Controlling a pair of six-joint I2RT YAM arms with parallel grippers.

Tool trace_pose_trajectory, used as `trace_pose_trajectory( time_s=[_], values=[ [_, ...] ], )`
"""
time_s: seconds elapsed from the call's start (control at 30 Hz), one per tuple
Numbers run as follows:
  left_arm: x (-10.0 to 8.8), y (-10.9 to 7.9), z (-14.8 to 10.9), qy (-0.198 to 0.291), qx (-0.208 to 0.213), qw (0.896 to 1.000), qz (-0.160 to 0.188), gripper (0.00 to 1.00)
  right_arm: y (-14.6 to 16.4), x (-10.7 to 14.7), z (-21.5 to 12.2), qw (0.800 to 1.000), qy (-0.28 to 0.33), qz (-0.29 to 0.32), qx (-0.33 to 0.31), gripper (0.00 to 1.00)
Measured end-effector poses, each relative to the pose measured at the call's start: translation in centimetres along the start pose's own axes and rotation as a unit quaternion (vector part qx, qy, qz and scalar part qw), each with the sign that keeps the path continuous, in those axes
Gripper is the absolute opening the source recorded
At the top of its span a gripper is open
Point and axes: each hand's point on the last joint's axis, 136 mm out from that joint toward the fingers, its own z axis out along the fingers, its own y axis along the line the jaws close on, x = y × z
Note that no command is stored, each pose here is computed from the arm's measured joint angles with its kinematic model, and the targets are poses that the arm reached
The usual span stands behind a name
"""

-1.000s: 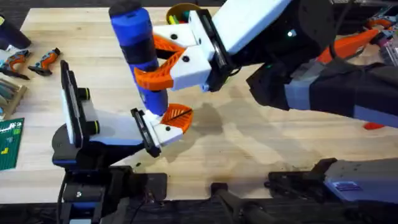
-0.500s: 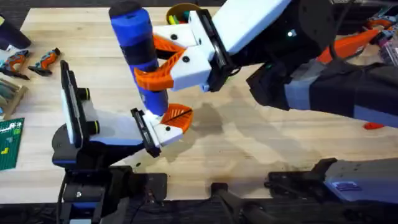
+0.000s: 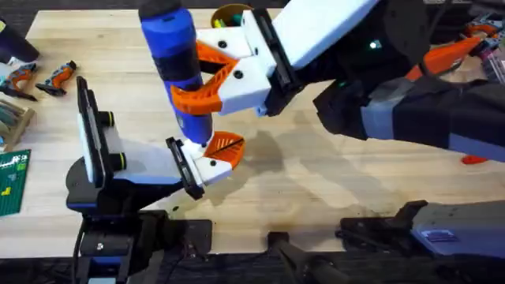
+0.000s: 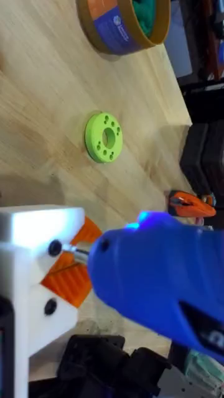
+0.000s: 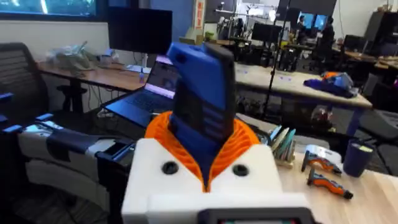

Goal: Pick up the gripper from the table and insert it into the empty holder that is missing its gripper. Then pick up a screw, insert it into the mounting hole, and use the screwdriver to tighten it. Finally, clean up the table by picking up the vegetable and placing it into the bucket.

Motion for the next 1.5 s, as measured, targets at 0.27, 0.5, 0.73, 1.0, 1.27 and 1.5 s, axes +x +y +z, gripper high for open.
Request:
trace_pose_trajectory(
  time_s=[0.27,0.5,0.73,1.0,1.27,1.5],
  values=[
    [0.0,0.0,0.0,0.0,0.0,1.0,0.0,0.013,-1.1,-1.9,-0.4,1.0,-0.001,0.008,-0.002,0.027],
    [0.0,0.0,0.0,0.0,0.0,1.0,0.0,0.013,-6.5,-5.1,-2.5,0.994,0.046,0.086,0.043,0.027],
    [0.0,0.0,0.0,0.0,0.0,1.0,0.0,0.013,-11.7,-7.2,-6.6,0.971,0.099,0.168,0.139,0.027],
    [0.0,0.0,0.0,0.0,0.0,1.0,0.0,0.013,-16.7,-2.6,-15.3,0.873,0.247,0.164,0.386,0.027],
    [0.0,0.0,0.0,0.0,-0.001,1.0,0.0,0.013,-15.1,2.8,-23.8,0.742,0.498,0.069,0.443,0.027],
    [0.0,0.0,0.0,0.0,-0.001,1.0,0.004,0.013,-13.5,7.4,-29.5,0.663,0.674,-0.003,0.327,0.027]
  ],
)
